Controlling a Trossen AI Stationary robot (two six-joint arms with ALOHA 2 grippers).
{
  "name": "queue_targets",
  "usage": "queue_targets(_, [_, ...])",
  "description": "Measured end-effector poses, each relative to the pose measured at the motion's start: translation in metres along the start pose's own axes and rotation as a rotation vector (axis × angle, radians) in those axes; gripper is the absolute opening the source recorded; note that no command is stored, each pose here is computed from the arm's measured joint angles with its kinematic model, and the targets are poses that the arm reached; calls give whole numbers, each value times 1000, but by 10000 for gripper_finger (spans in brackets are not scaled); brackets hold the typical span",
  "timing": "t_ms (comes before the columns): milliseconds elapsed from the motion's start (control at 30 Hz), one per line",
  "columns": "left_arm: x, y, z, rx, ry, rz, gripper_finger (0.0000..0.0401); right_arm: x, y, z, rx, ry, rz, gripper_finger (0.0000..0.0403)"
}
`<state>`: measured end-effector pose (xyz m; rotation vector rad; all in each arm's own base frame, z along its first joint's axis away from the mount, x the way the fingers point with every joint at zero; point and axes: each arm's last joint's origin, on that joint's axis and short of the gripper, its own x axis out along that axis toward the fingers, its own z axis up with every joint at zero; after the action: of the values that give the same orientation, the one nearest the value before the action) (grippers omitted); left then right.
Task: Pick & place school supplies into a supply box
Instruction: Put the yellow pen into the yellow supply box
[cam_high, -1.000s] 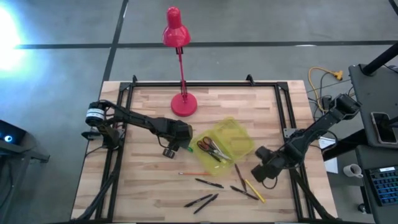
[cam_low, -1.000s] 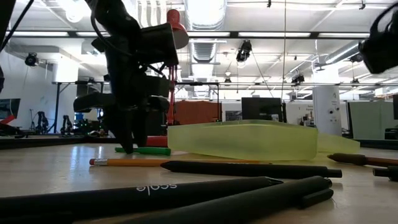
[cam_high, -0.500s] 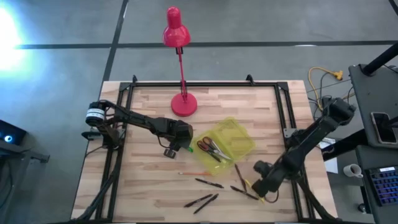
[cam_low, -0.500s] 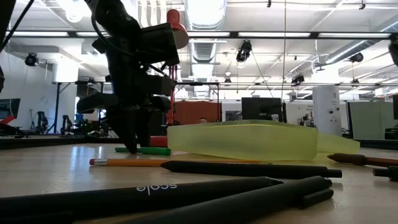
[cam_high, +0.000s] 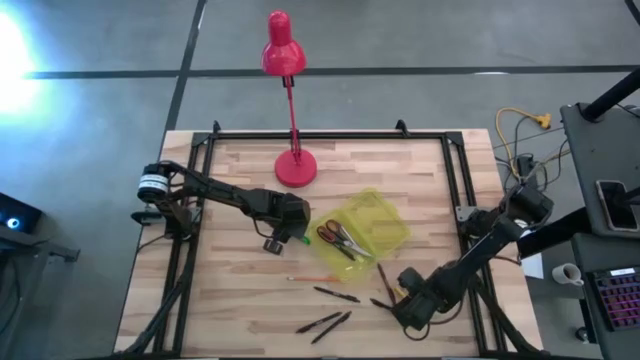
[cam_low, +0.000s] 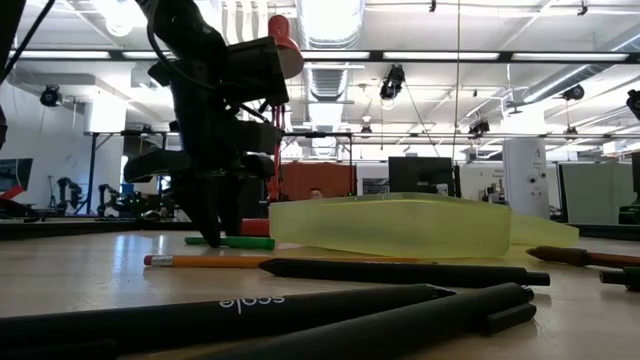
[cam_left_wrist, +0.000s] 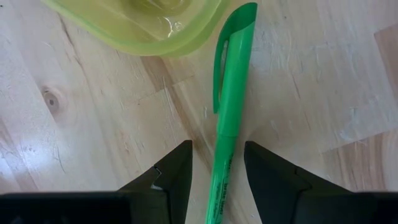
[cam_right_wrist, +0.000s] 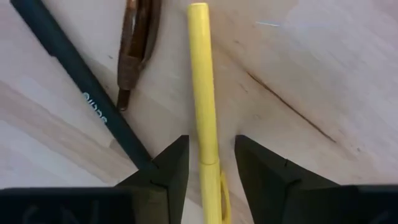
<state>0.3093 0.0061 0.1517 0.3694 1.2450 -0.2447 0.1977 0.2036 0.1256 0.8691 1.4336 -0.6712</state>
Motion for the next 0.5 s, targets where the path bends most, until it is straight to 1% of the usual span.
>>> queue_targets(67, [0,0,0,0,0,0,131,0,0,0,16,-14,-21,119])
queue_targets(133, [0,0,0,0,0,0,131,1,-1,0,16,-21,-32,101])
queue_targets(167, [0,0,0,0,0,0,131,1,-1,1,14,-27,-36,88])
queue_targets(267, [0,0,0,-4,0,0,131,-1,-3,1,-12,-59,-36,30])
queue_targets(433, [0,0,0,-30,0,0,131,-8,-4,1,-34,-60,-7,17])
queue_targets(467, [0,0,0,-30,0,0,131,-12,-4,1,-37,-69,11,15])
queue_targets(500, [0,0,0,-30,0,0,131,-17,-6,2,-42,-109,27,14])
